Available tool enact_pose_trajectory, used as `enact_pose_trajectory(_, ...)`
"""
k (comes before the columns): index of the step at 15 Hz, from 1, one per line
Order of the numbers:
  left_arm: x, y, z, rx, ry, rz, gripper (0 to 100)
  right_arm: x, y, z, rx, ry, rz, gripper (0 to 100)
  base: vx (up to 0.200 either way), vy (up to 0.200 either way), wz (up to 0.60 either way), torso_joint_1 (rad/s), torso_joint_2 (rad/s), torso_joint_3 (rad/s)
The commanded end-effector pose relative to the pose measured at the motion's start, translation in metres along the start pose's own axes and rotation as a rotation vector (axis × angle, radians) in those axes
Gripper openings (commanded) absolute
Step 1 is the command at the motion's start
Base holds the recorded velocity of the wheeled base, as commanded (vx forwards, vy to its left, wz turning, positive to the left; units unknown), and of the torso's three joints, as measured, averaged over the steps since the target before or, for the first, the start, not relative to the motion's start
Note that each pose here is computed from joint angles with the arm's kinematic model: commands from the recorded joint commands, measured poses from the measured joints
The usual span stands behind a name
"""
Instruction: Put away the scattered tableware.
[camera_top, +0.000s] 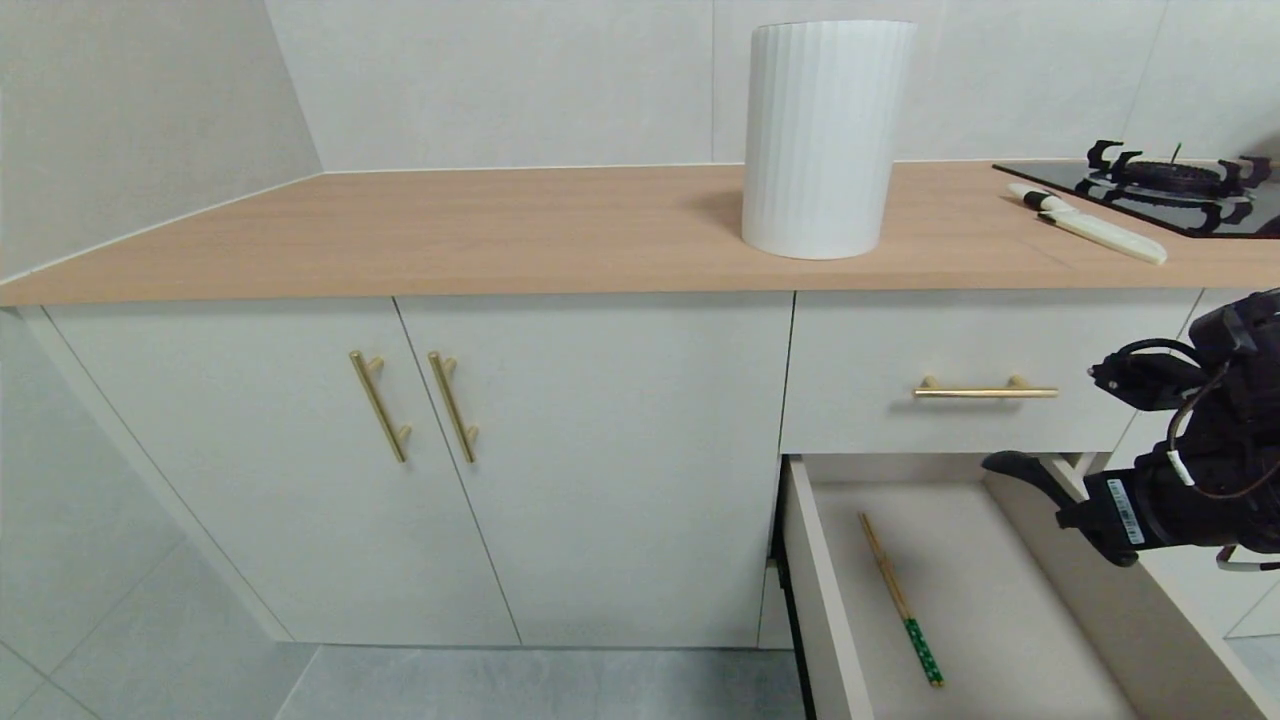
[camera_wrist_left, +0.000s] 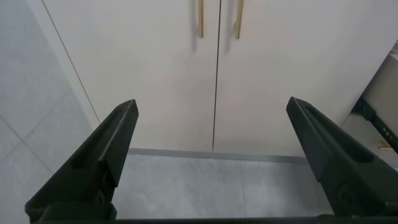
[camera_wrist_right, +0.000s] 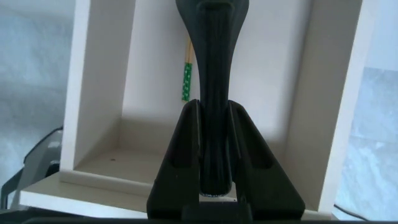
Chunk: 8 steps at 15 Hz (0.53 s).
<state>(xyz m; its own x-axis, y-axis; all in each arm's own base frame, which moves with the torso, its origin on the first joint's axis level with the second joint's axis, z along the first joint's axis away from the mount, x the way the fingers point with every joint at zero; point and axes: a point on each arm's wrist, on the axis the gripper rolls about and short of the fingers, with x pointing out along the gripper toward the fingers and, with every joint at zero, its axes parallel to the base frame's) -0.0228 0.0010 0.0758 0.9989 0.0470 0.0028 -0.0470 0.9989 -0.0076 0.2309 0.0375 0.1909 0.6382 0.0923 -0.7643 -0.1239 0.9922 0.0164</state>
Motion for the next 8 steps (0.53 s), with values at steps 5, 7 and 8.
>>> enact_pose_trajectory(5, 0.000, 0.000, 0.000, 0.000, 0.000, 0.001, 100, 0.068, 0.001, -0.010, -0.019, 0.228, -0.006, 0, 0.000, 0.000, 0.00, 0.000, 0.00, 0.000)
enact_pose_trajectory(7, 0.000, 0.000, 0.000, 0.000, 0.001, 0.001, 100, 0.097, 0.001, -0.014, -0.016, 0.288, -0.009, 0, 0.000, 0.000, 0.00, 0.000, 0.00, 0.000)
enact_pose_trajectory(8, 0.000, 0.000, 0.000, 0.000, 0.000, 0.001, 100, 0.124, 0.001, -0.020, -0.015, 0.325, -0.013, 0, 0.000, 0.000, 0.00, 0.000, 0.00, 0.000)
